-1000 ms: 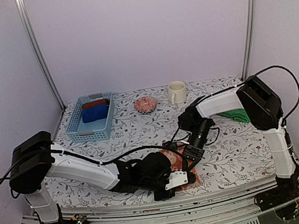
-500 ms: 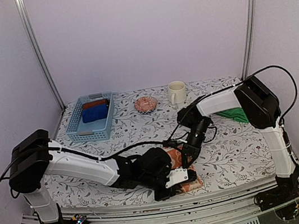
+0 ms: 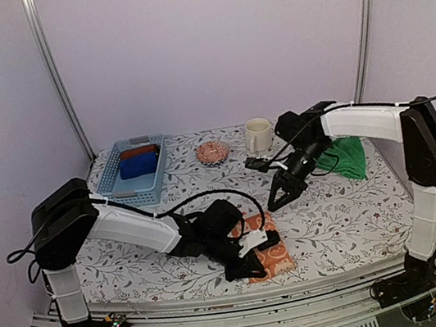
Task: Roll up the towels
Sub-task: Roll the towel at the center of the board.
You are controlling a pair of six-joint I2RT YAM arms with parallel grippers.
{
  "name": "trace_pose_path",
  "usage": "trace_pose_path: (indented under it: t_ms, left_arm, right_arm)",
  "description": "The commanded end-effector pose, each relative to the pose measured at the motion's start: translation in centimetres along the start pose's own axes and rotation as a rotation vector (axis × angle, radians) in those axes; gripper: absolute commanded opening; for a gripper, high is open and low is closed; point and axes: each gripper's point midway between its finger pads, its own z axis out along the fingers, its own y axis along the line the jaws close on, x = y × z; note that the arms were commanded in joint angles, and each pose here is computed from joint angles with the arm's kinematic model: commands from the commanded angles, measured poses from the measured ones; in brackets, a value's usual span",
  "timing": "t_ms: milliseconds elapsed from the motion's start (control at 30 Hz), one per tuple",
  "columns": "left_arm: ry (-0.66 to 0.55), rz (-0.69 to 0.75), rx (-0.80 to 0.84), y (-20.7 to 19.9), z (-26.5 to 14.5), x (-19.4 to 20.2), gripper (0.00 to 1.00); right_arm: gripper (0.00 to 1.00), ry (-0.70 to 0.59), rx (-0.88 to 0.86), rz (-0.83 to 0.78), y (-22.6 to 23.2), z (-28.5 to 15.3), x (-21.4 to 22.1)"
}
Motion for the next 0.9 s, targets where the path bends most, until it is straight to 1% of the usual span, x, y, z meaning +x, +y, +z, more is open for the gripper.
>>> trace_pose_path:
  t_ms: [0, 100, 200, 367, 433, 500, 667, 867]
  left_arm:
    - [0.08, -0.175, 0.093, 0.5, 0.8, 3.3, 0.0]
    - [0.095, -0.288, 0.148, 1.0, 0.9, 3.4, 0.0]
    - [0.101, -0.374, 0.19, 1.2, 1.0, 3.5, 0.0]
    - [0.135, -0.46, 0.231, 1.4, 1.6, 4.3, 0.0]
    - [0.145, -0.473, 0.22, 1.6, 1.7, 4.6, 0.0]
    - [0.151, -0.486, 0.211, 1.7, 1.8, 4.9, 0.0]
    - [0.158, -0.529, 0.224, 1.6, 1.9, 5.5, 0.0]
    - [0.167, -0.53, 0.221, 1.7, 2.1, 5.9, 0.0]
  right_arm:
    - [0.29, -0.106, 0.092, -0.138, 3.0, -3.7, -0.2]
    - [0.28, -0.126, 0.211, -0.198, 3.3, -4.3, 1.6]
    - [0.28, -0.101, 0.321, -0.261, 2.8, -3.7, 4.5]
    - [0.32, 0.039, 0.427, -0.428, 3.0, -0.3, 7.9]
    - [0.33, 0.074, 0.463, -0.49, 3.2, 1.0, 8.1]
    - [0.33, 0.079, 0.5, -0.56, 3.6, 2.3, 7.5]
    - [0.33, 0.099, 0.496, -0.66, 5.1, 5.2, 6.9]
    - [0.34, 0.206, 0.545, -0.751, 4.3, 8.3, 8.1]
